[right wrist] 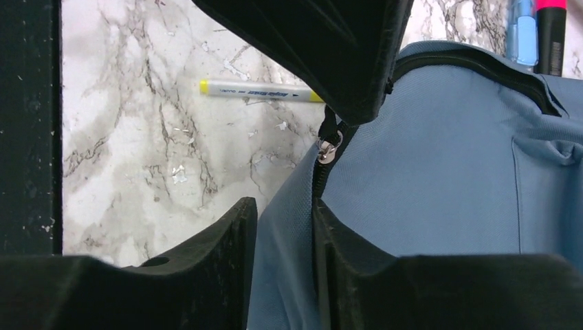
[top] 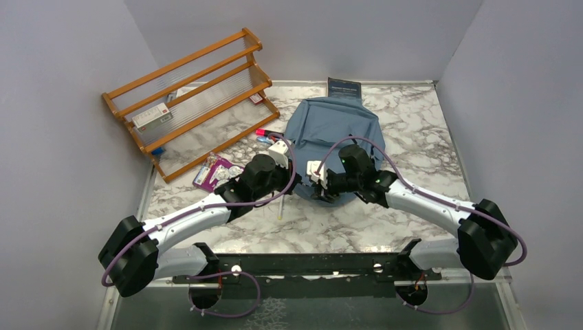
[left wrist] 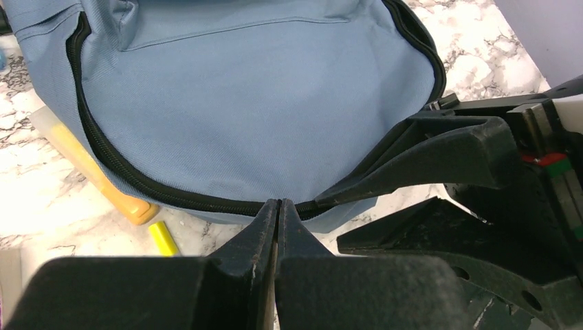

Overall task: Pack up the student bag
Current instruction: Unzip the student bag at the center of the board.

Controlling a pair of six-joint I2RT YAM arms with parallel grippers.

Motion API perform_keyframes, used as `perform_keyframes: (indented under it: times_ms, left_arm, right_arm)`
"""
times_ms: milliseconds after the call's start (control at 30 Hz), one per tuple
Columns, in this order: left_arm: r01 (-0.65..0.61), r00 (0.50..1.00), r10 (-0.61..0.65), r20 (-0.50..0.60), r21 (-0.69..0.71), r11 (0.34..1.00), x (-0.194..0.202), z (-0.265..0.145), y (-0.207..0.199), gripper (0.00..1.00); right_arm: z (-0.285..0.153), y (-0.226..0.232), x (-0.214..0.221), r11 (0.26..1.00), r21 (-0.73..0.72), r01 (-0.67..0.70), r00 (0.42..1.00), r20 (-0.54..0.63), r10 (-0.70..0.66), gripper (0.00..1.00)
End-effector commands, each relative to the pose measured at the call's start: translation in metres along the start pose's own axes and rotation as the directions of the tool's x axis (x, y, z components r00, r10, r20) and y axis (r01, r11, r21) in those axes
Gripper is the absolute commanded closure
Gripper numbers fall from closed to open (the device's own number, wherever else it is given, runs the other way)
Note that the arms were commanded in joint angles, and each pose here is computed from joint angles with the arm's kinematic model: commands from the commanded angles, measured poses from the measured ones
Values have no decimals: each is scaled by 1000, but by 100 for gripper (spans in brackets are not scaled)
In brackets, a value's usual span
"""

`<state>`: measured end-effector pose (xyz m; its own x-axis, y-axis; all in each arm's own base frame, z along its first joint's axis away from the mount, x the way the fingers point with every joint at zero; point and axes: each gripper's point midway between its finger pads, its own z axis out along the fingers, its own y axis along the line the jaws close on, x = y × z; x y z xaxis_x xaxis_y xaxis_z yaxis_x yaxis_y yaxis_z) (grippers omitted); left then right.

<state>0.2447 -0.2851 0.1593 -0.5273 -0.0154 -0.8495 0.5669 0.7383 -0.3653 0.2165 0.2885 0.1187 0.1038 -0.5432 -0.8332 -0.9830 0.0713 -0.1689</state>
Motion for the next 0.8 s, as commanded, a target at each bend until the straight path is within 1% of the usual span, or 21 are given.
perform_keyframes:
  times_ms: [0,67,167,200,400,600,767]
  left_arm:
    - [13,999,-13,40,-1,1000,-15,0,-3,100]
    - [19,999,-18,43,-5,1000,-16,0,-2,100]
    - [31,998,-30,49,-22,999,-17,1,0,100]
    - [35,998,-33,53,-28,999,-18,1,1,100]
    - [63,995,-56,78,-104,993,-28,3,15,100]
    - [98,990,-72,118,-235,967,-50,5,49,100]
    - [93,990,-61,127,-259,961,-69,12,73,100]
  right_arm:
    - [-1,-2,3,1000,8,0,1000,-23,0,66]
    - [-2,-3,3,1000,18,-1,1000,-29,2,75]
    - [-5,-4,5,999,35,-12,999,-46,14,95]
    - [-7,-5,6,999,43,-18,998,-56,20,99]
    - [-21,0,13,995,70,-65,992,-106,72,99]
    - [-42,-3,11,991,101,-89,975,-196,107,99]
    - [-60,0,25,978,149,-145,937,-297,184,99]
